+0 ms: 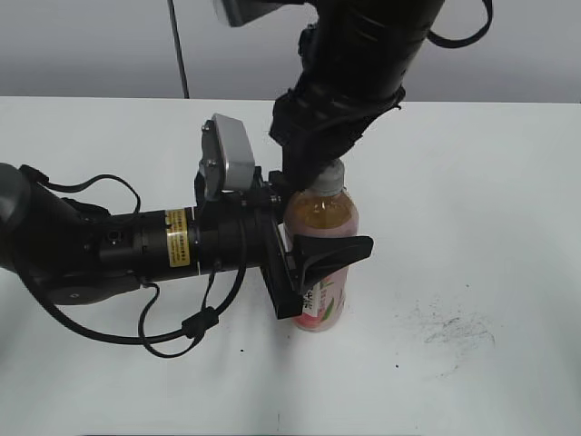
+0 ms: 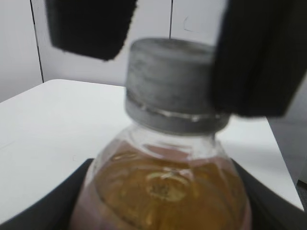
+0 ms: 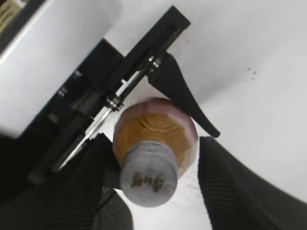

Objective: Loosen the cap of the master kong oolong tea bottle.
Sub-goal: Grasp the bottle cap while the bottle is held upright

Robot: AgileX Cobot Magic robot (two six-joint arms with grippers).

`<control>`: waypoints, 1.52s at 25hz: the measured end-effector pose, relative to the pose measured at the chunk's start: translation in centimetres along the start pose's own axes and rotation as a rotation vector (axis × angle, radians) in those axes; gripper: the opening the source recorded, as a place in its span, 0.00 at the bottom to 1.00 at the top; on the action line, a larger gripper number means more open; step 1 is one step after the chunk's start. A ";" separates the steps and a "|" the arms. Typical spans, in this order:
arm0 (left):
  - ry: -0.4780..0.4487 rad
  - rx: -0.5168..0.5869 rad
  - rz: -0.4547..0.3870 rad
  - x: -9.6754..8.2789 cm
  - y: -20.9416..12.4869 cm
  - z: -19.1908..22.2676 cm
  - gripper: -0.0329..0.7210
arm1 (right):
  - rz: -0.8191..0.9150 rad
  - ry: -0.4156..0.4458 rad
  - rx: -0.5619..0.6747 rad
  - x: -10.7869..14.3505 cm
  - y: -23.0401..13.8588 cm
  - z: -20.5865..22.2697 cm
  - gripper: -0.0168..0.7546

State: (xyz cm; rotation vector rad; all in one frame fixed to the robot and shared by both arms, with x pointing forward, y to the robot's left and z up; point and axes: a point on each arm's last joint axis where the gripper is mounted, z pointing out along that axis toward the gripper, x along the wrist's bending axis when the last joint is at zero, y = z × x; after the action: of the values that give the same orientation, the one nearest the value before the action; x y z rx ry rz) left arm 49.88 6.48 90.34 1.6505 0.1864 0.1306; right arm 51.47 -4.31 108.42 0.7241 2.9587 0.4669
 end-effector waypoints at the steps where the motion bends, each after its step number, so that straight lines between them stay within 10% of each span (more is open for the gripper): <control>1: 0.000 0.000 0.000 0.0 0.0 0.0 0.64 | 0.077 0.000 0.000 0.0 0.0 0.0 0.62; 27: -0.001 0.000 0.000 0.0 0.0 0.0 0.64 | 0.336 -0.012 0.033 -0.1 -0.5 0.7 0.47; 38: 0.003 -0.001 0.001 0.1 0.0 0.0 0.64 | 0.041 -0.006 0.031 0.1 -0.4 0.7 0.38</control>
State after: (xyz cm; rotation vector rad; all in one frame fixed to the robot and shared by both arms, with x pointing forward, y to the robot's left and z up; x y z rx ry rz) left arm 49.95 6.45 90.37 1.6498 0.1876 0.1336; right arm 51.31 -4.47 107.65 0.7896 2.9565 0.4216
